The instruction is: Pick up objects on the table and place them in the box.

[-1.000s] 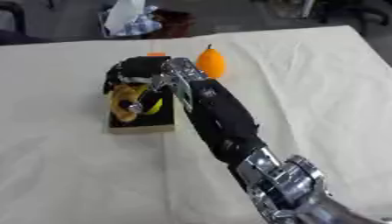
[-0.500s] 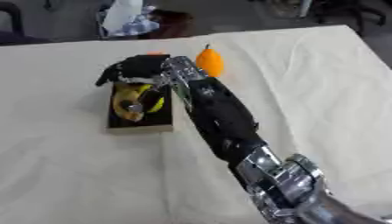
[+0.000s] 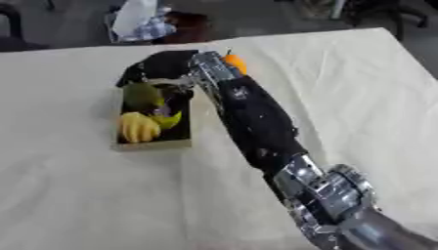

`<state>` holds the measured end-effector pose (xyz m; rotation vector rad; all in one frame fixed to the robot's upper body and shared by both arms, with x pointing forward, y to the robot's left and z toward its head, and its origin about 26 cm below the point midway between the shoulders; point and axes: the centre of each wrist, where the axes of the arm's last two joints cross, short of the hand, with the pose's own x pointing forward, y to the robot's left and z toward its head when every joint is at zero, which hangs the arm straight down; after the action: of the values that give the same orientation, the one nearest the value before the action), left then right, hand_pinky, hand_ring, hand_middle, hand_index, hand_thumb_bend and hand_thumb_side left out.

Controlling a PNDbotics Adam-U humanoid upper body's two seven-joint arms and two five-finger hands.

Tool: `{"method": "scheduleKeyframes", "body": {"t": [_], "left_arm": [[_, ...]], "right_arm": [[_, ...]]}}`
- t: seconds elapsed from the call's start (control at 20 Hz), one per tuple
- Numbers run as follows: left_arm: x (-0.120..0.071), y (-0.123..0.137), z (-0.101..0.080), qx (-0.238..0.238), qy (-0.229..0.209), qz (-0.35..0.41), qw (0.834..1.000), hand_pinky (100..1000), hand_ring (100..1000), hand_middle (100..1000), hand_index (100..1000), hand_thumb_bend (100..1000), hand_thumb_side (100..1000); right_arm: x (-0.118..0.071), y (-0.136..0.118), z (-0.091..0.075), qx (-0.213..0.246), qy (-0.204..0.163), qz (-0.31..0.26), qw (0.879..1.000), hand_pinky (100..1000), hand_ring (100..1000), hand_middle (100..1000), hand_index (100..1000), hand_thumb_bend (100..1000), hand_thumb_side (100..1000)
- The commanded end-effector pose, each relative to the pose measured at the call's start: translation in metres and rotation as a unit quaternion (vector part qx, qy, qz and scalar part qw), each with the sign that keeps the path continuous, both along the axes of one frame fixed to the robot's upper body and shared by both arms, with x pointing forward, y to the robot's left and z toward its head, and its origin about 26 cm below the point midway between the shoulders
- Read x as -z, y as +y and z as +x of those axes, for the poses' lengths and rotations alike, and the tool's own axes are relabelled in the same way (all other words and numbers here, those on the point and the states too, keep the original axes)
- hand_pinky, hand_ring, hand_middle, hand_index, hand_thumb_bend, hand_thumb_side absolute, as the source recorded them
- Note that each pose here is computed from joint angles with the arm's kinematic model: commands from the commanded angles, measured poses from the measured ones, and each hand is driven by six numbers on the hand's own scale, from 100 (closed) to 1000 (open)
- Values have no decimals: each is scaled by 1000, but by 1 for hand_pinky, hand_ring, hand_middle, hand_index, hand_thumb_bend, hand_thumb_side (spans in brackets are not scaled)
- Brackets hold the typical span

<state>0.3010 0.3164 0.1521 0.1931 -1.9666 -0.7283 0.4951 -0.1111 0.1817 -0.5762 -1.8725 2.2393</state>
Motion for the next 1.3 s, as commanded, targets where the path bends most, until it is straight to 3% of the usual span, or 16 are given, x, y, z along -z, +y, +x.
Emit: {"method": "scheduleKeyframes", "body": {"t": [0.05,0.35,0.7,0.75,0.85,0.9,0.95,1.3], "left_arm": [[-9,3,-2,-1,-14,7,1000,726,583,693,843,100,744],[-8,3,-2,-1,-11,5,1000,726,582,694,843,100,748],[-8,3,-2,-2,-11,5,1000,726,582,694,843,100,748],[-8,4,-3,-3,-10,4,1000,725,583,691,843,100,755],[-7,4,-3,-5,-9,1,1000,726,584,691,842,100,756],[-6,3,-3,-4,-8,1,1000,726,583,691,842,100,756],[-6,3,-3,-4,-8,0,1000,726,583,691,842,100,757],[-5,2,-3,-3,-5,-1,1000,726,583,692,842,100,761]], "right_arm": [[-27,-24,8,29,-20,33,999,825,820,874,969,100,243],[-38,-64,15,87,-1,91,992,829,814,877,970,100,221],[-47,-68,14,95,23,109,989,829,814,877,970,100,221],[-44,-73,15,104,28,110,988,832,816,896,973,100,276],[-30,-99,17,148,47,118,981,834,820,902,973,100,290],[-25,-106,18,167,56,124,977,835,823,904,973,100,161],[-20,-110,19,184,63,128,972,835,825,906,974,100,304],[-1,-117,21,259,66,138,954,846,846,934,982,100,270]]}}
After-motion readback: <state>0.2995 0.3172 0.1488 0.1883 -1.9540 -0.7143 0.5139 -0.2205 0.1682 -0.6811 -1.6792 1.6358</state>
